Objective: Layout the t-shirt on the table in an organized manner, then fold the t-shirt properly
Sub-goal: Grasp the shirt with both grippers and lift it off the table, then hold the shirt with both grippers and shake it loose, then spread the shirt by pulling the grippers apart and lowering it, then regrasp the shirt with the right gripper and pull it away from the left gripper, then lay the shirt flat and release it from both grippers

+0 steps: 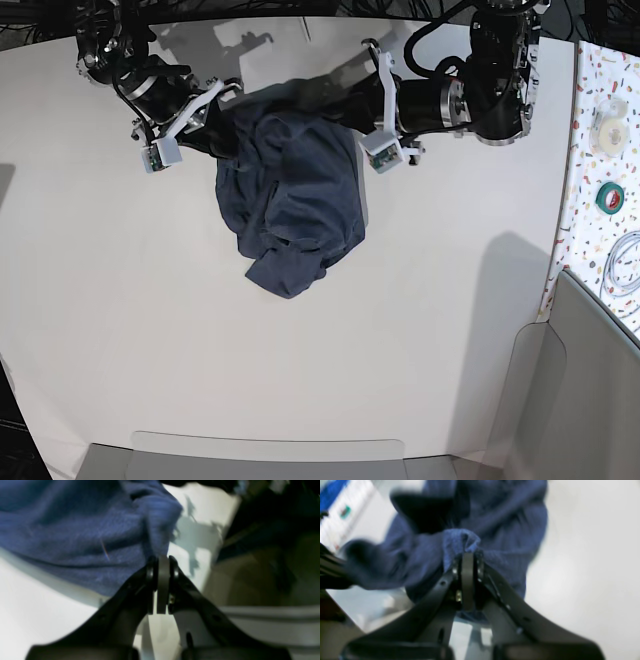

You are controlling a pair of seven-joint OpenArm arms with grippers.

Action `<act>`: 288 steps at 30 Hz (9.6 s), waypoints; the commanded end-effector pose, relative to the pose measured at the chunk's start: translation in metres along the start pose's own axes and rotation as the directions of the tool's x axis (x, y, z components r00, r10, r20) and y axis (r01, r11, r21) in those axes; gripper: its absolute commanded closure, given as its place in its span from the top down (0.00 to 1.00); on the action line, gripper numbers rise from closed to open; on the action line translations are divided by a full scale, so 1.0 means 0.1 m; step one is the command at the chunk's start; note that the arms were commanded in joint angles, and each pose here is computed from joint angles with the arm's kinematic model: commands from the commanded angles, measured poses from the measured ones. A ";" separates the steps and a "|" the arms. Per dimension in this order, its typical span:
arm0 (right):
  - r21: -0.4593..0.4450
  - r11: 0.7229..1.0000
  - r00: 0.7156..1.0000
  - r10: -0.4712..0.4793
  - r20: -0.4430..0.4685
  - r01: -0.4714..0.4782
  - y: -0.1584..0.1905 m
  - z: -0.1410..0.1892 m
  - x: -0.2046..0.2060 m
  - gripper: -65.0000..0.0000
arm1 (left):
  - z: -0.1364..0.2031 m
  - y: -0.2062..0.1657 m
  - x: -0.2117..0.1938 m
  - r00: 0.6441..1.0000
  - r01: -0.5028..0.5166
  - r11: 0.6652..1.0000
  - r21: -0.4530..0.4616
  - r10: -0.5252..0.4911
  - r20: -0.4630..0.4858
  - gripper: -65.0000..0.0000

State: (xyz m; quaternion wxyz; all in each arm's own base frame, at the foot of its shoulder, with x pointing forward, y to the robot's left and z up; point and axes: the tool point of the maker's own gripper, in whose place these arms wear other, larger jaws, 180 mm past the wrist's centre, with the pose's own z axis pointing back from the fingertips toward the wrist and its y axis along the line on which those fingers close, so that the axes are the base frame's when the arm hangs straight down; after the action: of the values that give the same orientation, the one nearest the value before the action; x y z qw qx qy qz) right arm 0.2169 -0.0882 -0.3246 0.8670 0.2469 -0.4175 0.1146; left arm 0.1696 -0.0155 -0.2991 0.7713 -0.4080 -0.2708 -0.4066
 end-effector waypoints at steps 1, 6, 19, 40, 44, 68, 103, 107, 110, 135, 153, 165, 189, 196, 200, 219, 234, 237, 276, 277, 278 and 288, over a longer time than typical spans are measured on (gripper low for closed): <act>0.014 1.000 1.000 0.026 0.012 -0.026 0.01 0.06 0.05 0.00 | 0.00 -0.11 0.04 0.999 0.036 0.998 -0.046 -0.036 0.007 0.00; 0.002 0.999 0.998 0.035 -0.060 -0.035 -0.05 0.17 -0.17 0.00 | -0.06 -0.34 -0.28 0.987 0.073 0.986 -0.148 -0.093 -0.132 0.08; -0.397 0.912 0.994 -0.098 0.040 0.106 -1.17 0.91 0.05 0.27 | 0.37 0.17 -0.05 0.998 0.064 0.997 0.045 -0.064 -0.005 0.27; 0.116 0.993 0.979 -0.042 0.199 0.019 0.08 -0.18 1.02 0.28 | 0.26 0.32 0.49 0.942 -0.275 0.959 0.066 0.256 0.218 0.37; 0.096 0.995 0.987 -0.012 0.160 -0.003 0.08 -0.24 0.89 0.28 | 0.15 0.33 0.48 0.960 -0.238 0.967 0.088 0.221 0.174 0.47; 0.056 0.998 0.998 -0.005 0.069 0.001 0.13 -0.30 0.49 0.28 | -0.65 0.24 0.33 0.980 -0.190 0.900 0.392 0.197 0.022 0.45; -0.072 0.996 0.997 0.060 0.056 -0.056 0.01 -0.39 0.43 0.28 | 0.26 1.10 0.17 0.893 -0.447 0.663 0.600 0.295 0.339 0.53; -0.069 0.996 0.998 0.051 0.041 -0.048 0.02 -0.38 0.37 0.28 | 0.20 1.07 0.28 0.880 -0.469 0.671 0.574 0.298 0.369 0.55; -0.069 0.997 0.998 0.044 0.037 -0.042 0.03 -0.38 0.34 0.28 | 0.14 1.04 0.41 0.889 -0.445 0.698 0.561 0.273 0.367 0.55; -0.072 0.996 0.998 0.046 0.040 -0.043 0.01 -0.38 0.35 0.28 | 0.63 1.42 0.36 0.855 -0.507 0.583 0.634 0.252 0.453 0.00; -0.158 0.984 0.992 -0.061 0.109 0.078 -0.34 -0.40 0.30 0.28 | 1.87 1.70 -0.68 0.731 -0.670 0.166 0.723 0.318 0.604 0.05; -0.056 0.998 0.980 0.005 0.199 0.006 0.06 -0.51 0.75 0.28 | 1.65 1.55 -0.64 0.672 -0.734 0.292 0.613 0.444 0.593 0.43; 0.322 0.916 0.970 0.240 0.044 -0.242 1.37 -1.19 0.50 0.69 | 1.60 1.48 -0.69 0.660 -0.745 0.307 0.592 0.472 0.585 0.43; 0.297 0.929 0.972 0.235 -0.020 -0.219 1.20 -1.38 0.38 0.31 | 1.59 1.48 -0.69 0.660 -0.745 0.310 0.591 0.475 0.582 0.43; 0.286 0.933 0.973 0.231 -0.004 -0.220 1.18 -1.42 0.48 0.00 | 1.61 1.47 -0.65 0.666 -0.740 0.317 0.593 0.465 0.584 0.43; 0.193 0.969 0.987 0.147 0.065 -0.156 0.85 -1.41 0.84 0.00 | 0.61 0.94 -0.13 0.872 -0.483 0.800 0.354 0.407 0.272 0.10; -0.015 0.981 0.978 0.194 0.078 -0.194 0.41 -1.43 1.14 0.00 | 0.42 1.25 -1.31 0.844 -0.421 0.669 0.613 0.537 -0.006 0.10; -0.124 0.966 0.968 0.237 0.076 -0.227 0.12 -1.43 1.36 0.00 | 0.46 1.23 -1.44 0.845 -0.403 0.657 0.637 0.534 -0.016 0.10; -0.606 0.779 0.951 0.287 0.117 -0.161 -1.53 -1.19 2.84 0.73 | 0.48 0.81 -0.87 0.923 -0.338 0.708 0.621 0.378 0.071 0.35; -0.607 0.778 0.949 0.291 0.121 -0.161 -1.52 -1.17 2.84 0.75 | 0.50 0.83 -0.85 0.920 -0.346 0.698 0.627 0.382 0.083 0.37; -0.610 0.777 0.946 0.296 0.132 -0.158 -1.50 -1.13 2.84 0.76 | 0.51 0.87 -0.81 0.922 -0.348 0.693 0.632 0.376 0.095 0.37; -0.460 0.871 0.949 0.271 0.158 -0.172 -0.83 -0.68 2.10 0.77 | 0.84 1.10 -0.63 0.899 -0.428 0.635 0.644 0.372 0.231 0.31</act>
State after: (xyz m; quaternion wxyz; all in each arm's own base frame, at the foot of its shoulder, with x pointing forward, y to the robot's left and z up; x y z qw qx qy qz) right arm 0.4181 -0.1273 -0.2470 0.8510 0.0041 -0.5180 0.0862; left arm 0.2140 0.1190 -0.3600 0.9350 -0.1596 -0.3072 -0.0767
